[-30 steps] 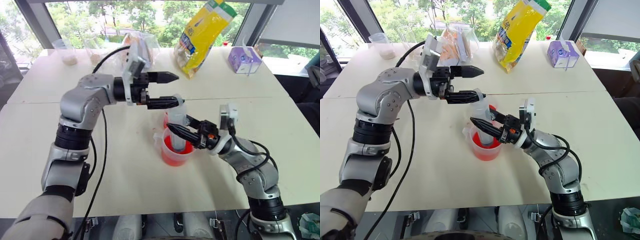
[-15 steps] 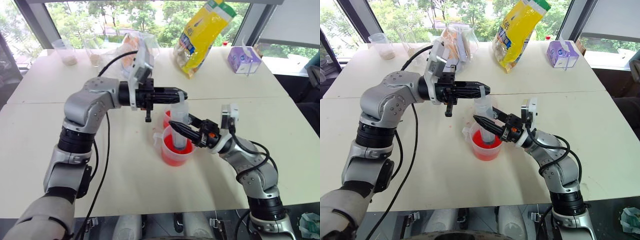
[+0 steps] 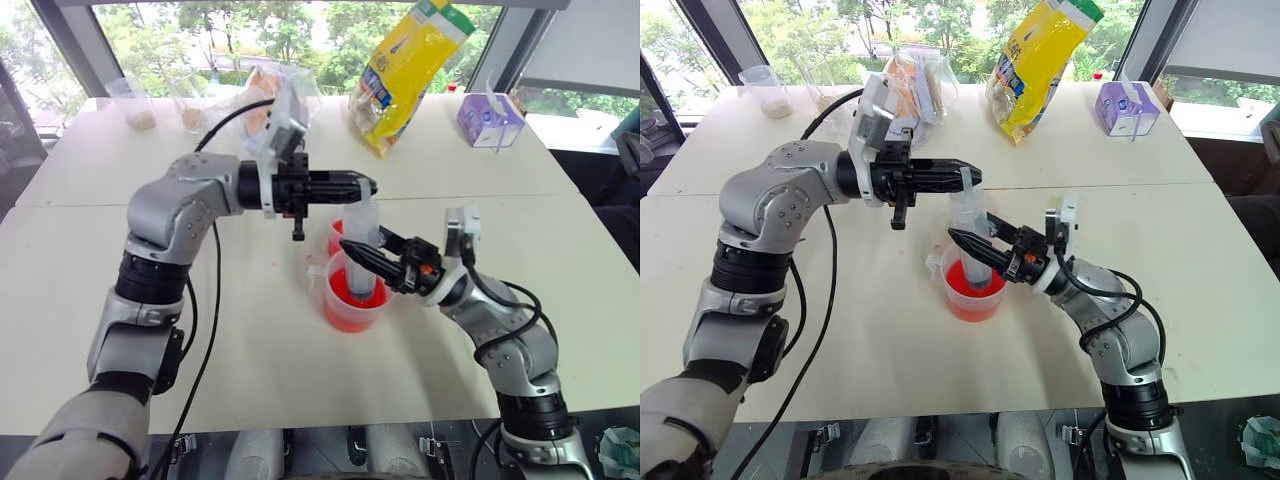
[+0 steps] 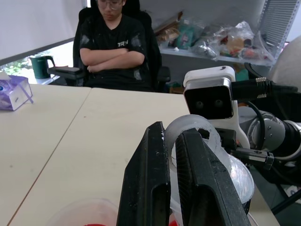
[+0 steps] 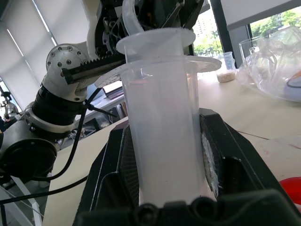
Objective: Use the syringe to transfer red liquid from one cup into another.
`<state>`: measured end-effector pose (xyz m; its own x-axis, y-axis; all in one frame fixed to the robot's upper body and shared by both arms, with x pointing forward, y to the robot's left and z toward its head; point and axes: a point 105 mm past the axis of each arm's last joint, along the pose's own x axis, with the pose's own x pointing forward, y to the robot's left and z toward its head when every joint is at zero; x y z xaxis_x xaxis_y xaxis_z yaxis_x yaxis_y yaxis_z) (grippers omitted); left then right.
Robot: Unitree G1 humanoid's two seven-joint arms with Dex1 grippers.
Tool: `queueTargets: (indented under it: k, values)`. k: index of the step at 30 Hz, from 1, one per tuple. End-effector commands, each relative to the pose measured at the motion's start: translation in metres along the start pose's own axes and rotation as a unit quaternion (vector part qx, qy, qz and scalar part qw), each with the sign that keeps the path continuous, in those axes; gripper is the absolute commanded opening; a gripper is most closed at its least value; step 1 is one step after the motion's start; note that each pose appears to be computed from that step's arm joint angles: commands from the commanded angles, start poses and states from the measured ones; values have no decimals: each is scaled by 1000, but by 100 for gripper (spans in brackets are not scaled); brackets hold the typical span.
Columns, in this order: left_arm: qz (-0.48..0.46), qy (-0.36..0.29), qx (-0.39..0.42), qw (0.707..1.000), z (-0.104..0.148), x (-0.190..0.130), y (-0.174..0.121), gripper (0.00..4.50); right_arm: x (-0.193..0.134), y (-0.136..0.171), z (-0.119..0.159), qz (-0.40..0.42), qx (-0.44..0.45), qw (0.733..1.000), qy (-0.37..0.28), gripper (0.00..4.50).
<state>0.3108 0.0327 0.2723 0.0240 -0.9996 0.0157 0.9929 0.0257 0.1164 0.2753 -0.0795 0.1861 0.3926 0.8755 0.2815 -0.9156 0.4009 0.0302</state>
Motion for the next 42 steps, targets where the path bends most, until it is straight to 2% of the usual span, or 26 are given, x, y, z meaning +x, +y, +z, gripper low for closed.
queueTargets:
  k: [1, 17, 25, 29, 32, 33, 34, 35, 42]
  values:
    - [40, -59, 53, 996, 43, -14, 9, 5, 0, 12, -15, 37, 17, 999, 30, 139]
    - [50, -60, 62, 995, 48, -17, 12, 5, -1, 11, -13, 40, 17, 999, 27, 139]
    - [28, -16, 31, 999, 22, -17, 3, 5, 8, 7, 23, 36, -17, 999, -17, 139]
    - [35, -11, 9, 999, 15, -21, 3, 143, 11, 7, 40, 34, -23, 999, -35, 139]
    - [44, 4, 8, 999, 8, -27, 3, 294, 12, 8, 45, 33, -19, 998, -42, 139]
    - [48, 9, 7, 999, 5, -31, 3, 301, 12, 8, 45, 33, -18, 998, -42, 139]
    - [51, 13, 5, 999, 4, -35, 2, 358, 12, 8, 45, 33, -18, 998, -42, 139]
    - [56, 18, 7, 998, 2, -40, 1, 373, 12, 8, 46, 33, -17, 998, -43, 139]
    - [110, 36, 3, 993, -1, -77, 2, 373, 13, 6, 61, 29, -22, 997, -61, 139]
